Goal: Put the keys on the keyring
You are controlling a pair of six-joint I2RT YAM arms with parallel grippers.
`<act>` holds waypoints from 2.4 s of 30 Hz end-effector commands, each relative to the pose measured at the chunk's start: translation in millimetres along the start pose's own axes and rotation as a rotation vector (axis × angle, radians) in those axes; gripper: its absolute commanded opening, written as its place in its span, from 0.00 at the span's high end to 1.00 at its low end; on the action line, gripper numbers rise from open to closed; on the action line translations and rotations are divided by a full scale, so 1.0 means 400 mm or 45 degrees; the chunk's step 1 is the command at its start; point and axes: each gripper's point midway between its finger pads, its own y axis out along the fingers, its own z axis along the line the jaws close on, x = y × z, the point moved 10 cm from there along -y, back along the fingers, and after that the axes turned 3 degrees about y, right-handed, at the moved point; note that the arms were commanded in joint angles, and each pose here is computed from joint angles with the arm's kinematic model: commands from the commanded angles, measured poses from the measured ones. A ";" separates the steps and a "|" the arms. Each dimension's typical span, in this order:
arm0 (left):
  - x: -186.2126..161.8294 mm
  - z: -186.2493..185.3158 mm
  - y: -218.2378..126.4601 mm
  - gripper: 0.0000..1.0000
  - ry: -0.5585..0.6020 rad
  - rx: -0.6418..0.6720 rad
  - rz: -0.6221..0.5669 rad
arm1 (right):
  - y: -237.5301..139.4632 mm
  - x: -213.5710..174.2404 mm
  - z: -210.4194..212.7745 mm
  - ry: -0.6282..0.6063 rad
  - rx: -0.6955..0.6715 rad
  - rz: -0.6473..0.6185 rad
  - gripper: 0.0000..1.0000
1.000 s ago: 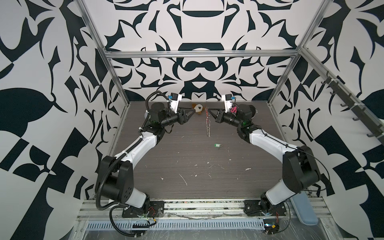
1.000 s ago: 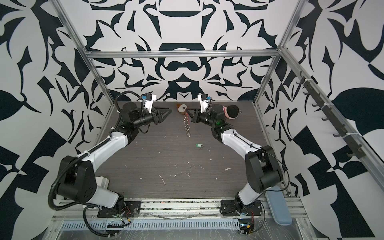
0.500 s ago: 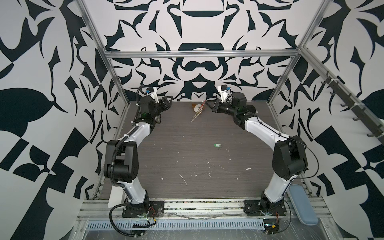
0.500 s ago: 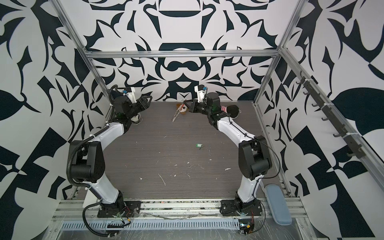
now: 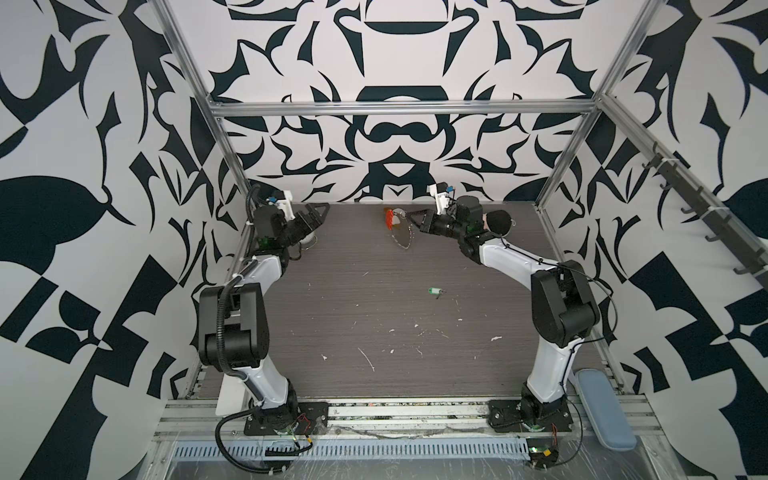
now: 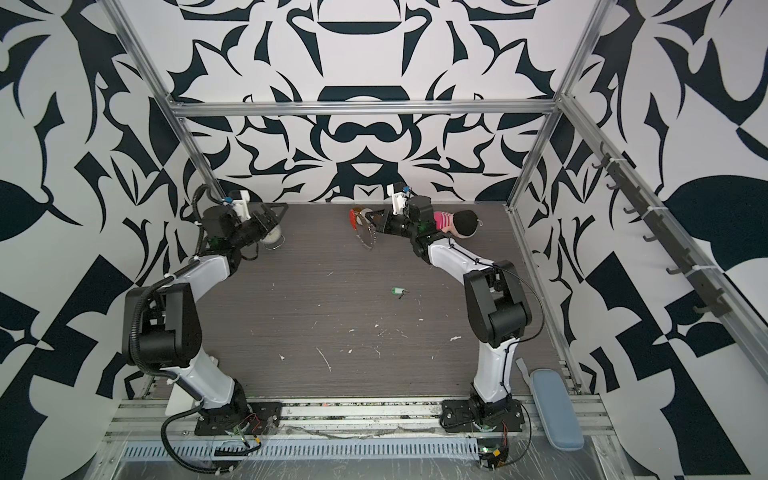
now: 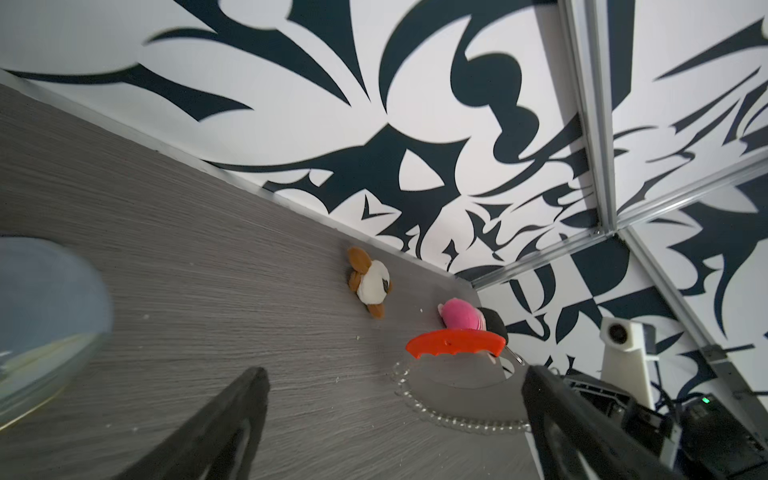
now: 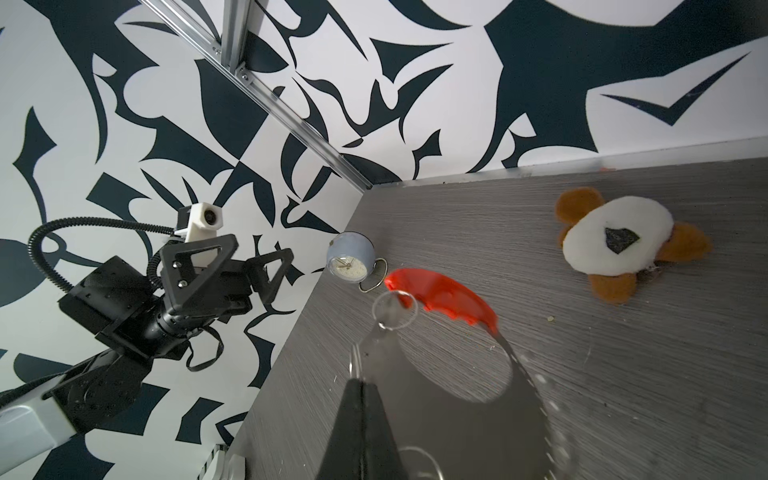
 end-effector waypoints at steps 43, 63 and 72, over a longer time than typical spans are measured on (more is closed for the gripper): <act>-0.008 -0.190 0.213 0.68 0.017 -0.619 0.199 | 0.067 0.134 0.098 -0.159 0.349 0.018 1.00; -0.086 -0.205 0.313 0.66 0.000 -0.637 0.358 | 0.086 0.129 0.066 -0.126 0.374 0.004 1.00; -0.142 -0.129 0.265 0.66 0.067 -0.292 0.376 | 0.170 -0.006 -0.114 -0.046 -0.308 0.222 1.00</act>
